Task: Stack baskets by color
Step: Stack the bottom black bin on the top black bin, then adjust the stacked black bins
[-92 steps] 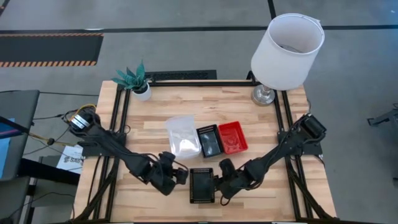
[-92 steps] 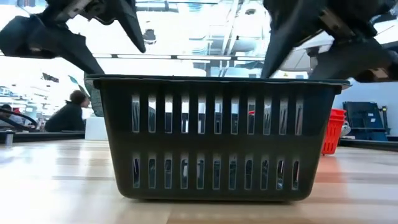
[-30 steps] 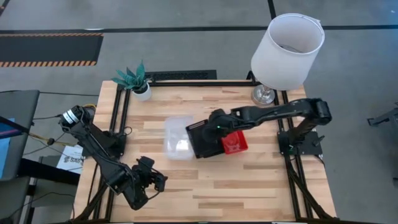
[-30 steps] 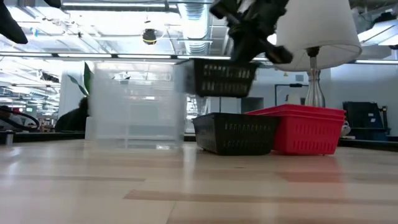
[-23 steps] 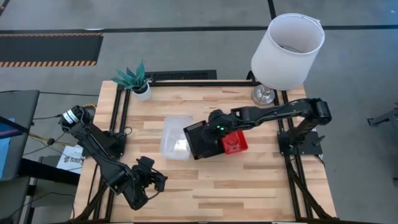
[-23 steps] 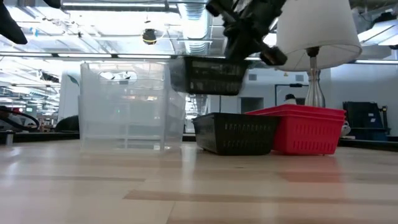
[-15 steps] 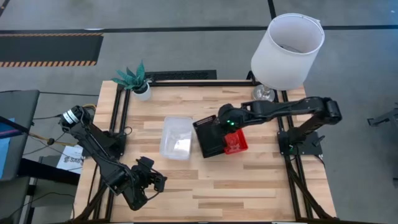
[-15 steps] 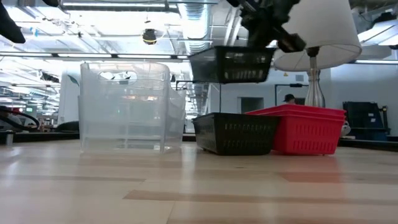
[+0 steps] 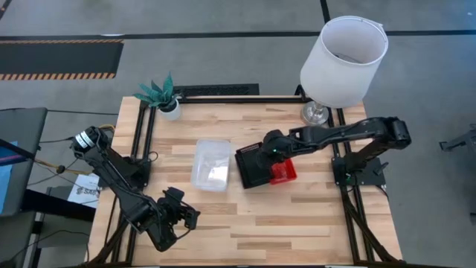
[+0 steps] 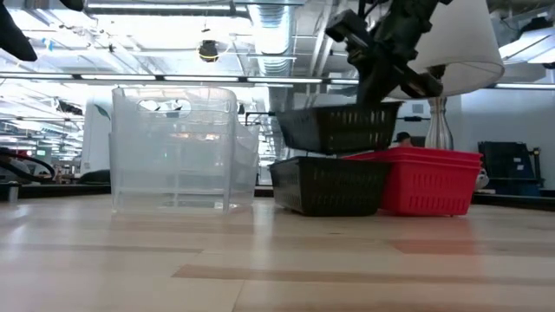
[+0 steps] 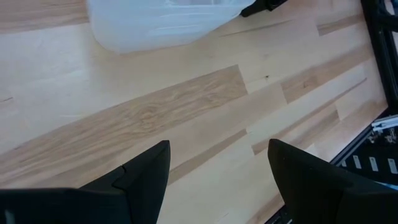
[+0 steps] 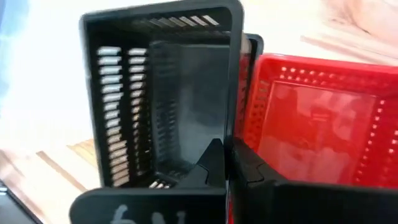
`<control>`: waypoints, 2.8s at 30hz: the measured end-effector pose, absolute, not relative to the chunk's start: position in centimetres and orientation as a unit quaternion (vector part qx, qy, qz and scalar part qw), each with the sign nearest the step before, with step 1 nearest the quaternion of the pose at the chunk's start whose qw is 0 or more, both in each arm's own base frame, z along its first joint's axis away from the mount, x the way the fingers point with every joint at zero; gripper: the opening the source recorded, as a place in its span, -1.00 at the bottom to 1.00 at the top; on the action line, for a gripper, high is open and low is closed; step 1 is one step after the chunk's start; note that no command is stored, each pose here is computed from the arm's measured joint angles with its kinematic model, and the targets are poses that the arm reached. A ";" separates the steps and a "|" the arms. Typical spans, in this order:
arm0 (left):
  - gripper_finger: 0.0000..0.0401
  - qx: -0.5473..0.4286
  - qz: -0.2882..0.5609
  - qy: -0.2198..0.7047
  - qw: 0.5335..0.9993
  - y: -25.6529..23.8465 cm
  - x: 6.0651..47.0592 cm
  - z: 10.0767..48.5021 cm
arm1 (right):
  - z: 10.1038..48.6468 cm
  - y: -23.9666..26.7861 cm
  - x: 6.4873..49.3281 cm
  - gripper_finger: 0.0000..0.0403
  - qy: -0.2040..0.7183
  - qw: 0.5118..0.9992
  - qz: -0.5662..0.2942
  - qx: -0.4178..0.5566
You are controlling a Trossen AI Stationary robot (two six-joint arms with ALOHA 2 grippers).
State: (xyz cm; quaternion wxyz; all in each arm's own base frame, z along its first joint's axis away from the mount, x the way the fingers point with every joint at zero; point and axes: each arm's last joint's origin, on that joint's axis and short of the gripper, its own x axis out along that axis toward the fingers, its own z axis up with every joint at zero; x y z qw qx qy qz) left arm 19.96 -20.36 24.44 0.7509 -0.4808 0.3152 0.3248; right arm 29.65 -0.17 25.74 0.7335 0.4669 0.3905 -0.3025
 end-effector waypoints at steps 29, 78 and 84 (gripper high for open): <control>0.28 -0.484 0.325 0.318 0.747 -20.4 20.0 24.4 | 23.1 0.6 32.0 -0.89 0.400 0.718 -0.283 0.495; 0.28 -0.494 0.325 0.316 0.742 -20.4 20.0 24.5 | 20.5 0.2 33.4 -0.43 0.478 0.705 -0.221 0.475; 0.28 -0.496 0.326 0.315 0.740 -20.4 20.0 24.5 | 20.7 0.0 33.6 -0.37 0.468 0.721 -0.215 0.464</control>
